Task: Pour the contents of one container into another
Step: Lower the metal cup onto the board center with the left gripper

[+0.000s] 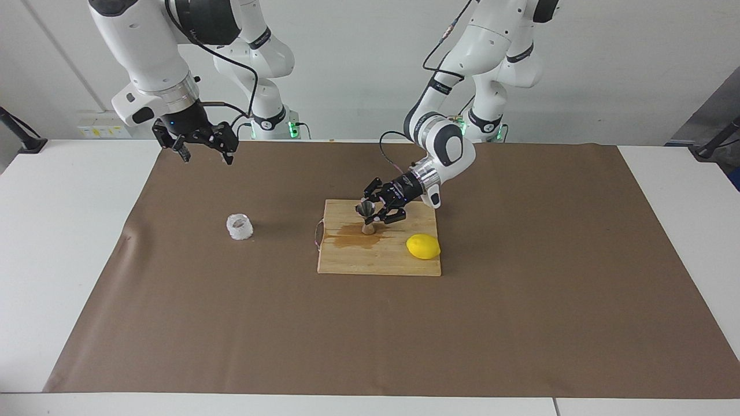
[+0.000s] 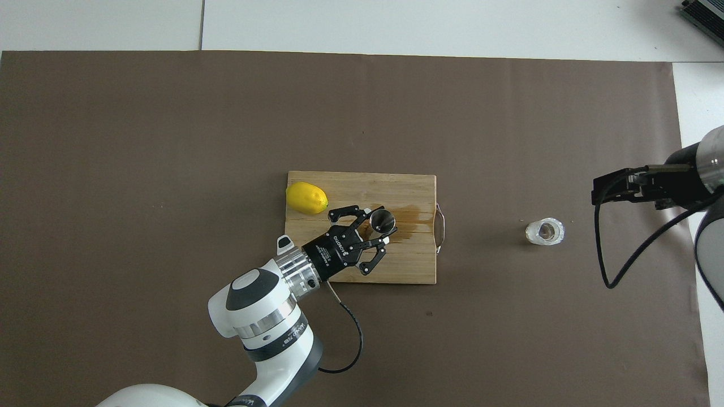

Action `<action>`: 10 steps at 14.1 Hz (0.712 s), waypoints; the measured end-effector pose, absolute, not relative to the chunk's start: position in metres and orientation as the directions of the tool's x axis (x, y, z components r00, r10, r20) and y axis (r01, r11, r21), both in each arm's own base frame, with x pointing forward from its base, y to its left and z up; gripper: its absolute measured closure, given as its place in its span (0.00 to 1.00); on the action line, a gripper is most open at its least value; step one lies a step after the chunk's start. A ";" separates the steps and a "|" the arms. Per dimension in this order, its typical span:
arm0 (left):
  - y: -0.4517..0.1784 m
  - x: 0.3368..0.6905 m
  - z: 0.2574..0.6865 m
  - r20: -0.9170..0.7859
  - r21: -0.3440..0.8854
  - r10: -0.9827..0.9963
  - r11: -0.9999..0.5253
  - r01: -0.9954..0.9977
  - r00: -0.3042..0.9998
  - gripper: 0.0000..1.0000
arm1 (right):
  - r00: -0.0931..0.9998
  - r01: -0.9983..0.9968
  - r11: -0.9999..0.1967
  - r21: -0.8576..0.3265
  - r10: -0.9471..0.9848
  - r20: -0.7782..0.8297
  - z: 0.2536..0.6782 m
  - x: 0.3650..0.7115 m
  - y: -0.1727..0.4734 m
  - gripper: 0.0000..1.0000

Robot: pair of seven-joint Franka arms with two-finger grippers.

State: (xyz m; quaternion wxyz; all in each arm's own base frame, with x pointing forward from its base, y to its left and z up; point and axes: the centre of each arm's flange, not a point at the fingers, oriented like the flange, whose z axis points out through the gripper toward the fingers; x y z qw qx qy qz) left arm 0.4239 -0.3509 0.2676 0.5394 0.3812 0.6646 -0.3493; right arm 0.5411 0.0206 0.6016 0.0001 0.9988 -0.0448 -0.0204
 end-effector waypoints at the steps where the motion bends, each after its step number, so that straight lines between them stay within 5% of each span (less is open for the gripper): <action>1: -0.351 0.424 0.268 -0.983 -0.053 0.130 0.465 0.884 -0.127 0.54 | 0.995 -0.089 -0.996 0.002 -0.089 -0.041 0.602 0.541 0.021 0.00; 7: -0.351 0.423 0.264 -0.982 -0.055 0.134 0.465 0.883 -0.132 0.51 | 0.995 -0.089 -0.996 0.002 -0.089 -0.041 0.602 0.541 0.021 0.00; 10: -0.351 0.424 0.263 -0.982 -0.055 0.135 0.466 0.883 -0.132 0.37 | 0.995 -0.089 -0.996 0.002 -0.089 -0.041 0.602 0.541 0.021 0.00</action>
